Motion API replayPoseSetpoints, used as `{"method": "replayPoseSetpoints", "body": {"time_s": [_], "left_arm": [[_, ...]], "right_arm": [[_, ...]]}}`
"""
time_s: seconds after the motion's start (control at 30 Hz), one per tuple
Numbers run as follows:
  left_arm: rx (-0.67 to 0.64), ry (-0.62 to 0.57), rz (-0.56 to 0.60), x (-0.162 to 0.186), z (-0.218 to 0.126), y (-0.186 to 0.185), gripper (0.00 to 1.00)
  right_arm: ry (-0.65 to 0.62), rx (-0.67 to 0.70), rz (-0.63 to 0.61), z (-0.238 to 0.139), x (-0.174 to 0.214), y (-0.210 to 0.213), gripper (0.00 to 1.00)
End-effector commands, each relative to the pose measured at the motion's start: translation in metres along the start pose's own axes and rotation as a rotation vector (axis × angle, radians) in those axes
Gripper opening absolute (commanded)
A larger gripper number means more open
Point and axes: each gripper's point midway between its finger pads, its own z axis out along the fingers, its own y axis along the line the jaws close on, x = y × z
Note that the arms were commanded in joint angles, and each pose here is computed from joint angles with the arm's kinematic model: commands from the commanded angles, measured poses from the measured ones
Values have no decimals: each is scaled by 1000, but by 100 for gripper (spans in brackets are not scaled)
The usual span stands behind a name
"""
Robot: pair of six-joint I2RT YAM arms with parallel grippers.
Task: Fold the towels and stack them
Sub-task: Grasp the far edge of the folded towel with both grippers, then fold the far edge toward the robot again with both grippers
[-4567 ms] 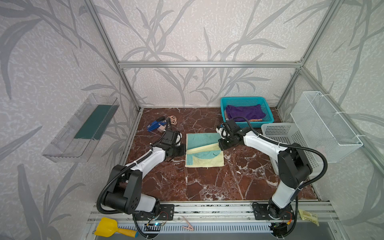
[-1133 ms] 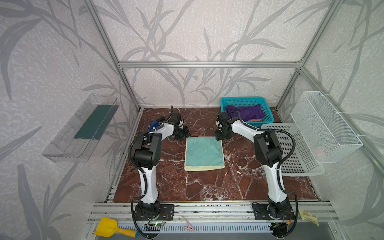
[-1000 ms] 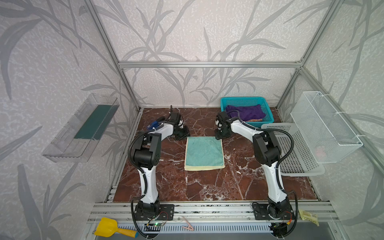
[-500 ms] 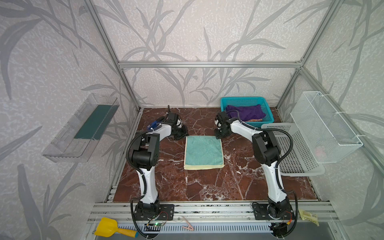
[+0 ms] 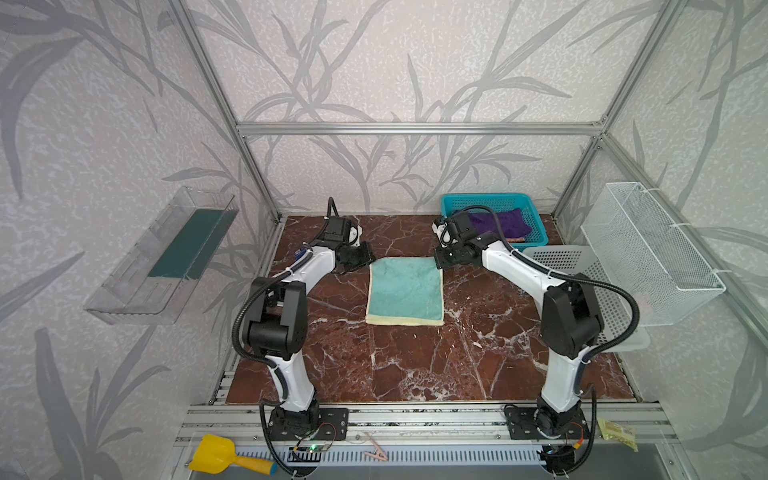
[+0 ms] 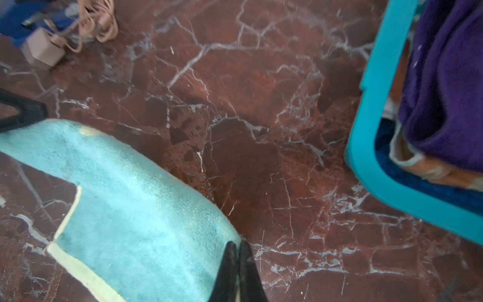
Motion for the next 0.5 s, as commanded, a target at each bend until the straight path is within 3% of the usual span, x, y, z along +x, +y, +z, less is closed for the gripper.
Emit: {"method": "replayPoseSetpoints", "body": {"time_s": [0.0, 0.23, 0.47], "left_arm": [[-22, -17, 32, 10, -12, 6, 0], [-17, -16, 11, 44, -7, 24, 0], [-23, -53, 35, 56, -22, 26, 0]], "right_arm": [[-8, -26, -38, 6, 14, 2, 0], [37, -64, -40, 30, 65, 0, 0], [5, -61, -61, 9, 66, 1, 0]]}}
